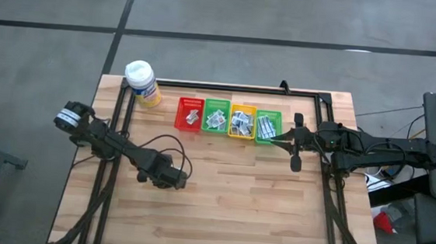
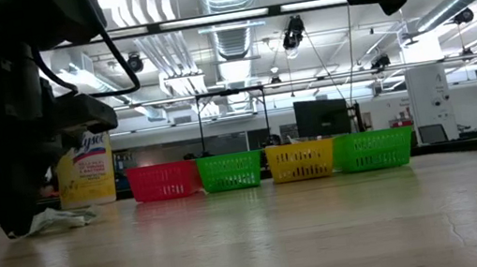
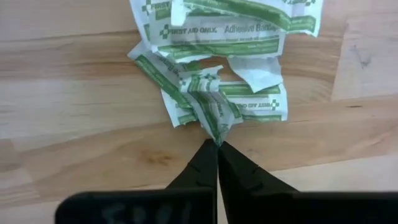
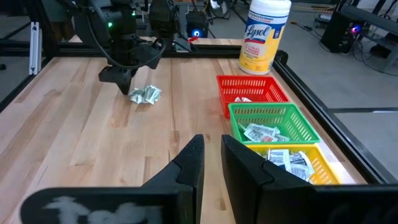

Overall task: Pick & Place First Aid Supplies
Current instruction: Put the green bandage into the red bin

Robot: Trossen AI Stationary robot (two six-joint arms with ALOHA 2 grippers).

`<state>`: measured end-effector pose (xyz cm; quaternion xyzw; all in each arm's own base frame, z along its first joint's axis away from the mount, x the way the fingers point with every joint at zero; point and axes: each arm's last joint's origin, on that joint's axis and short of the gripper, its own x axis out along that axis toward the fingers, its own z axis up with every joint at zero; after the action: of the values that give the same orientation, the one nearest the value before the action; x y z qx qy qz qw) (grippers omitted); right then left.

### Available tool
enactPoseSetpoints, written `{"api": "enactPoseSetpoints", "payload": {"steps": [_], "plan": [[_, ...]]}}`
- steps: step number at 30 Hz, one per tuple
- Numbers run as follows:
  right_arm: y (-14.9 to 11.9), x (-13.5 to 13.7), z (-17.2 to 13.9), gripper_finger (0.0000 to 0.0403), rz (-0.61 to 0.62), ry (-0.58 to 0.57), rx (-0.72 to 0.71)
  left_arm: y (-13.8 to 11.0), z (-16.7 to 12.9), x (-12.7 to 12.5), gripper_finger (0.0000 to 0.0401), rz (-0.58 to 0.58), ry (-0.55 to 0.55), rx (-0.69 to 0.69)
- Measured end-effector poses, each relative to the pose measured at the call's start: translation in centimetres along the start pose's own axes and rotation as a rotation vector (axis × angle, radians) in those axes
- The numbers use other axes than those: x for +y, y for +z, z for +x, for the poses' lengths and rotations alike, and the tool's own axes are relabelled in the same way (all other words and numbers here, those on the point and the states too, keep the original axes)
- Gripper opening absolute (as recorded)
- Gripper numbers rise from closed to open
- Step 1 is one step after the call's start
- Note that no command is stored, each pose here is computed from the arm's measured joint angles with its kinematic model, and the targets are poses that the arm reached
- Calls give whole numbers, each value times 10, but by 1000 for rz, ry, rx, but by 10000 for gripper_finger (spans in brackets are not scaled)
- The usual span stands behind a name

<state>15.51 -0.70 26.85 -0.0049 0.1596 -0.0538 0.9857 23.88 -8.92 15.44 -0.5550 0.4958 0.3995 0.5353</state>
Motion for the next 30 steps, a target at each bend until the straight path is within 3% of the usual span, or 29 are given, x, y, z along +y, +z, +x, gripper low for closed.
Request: {"api": "enactPoseSetpoints", "payload": {"steps": [9,22,30], "plan": [[0,0,0,52,0,0,0,-2,-5,2,2,23,7,73],[0,0,0,52,-1,0,0,-3,-41,7,0,33,-124,82],[0,0,0,52,0,0,0,1,-72,-2,0,104,-302,-88]]}}
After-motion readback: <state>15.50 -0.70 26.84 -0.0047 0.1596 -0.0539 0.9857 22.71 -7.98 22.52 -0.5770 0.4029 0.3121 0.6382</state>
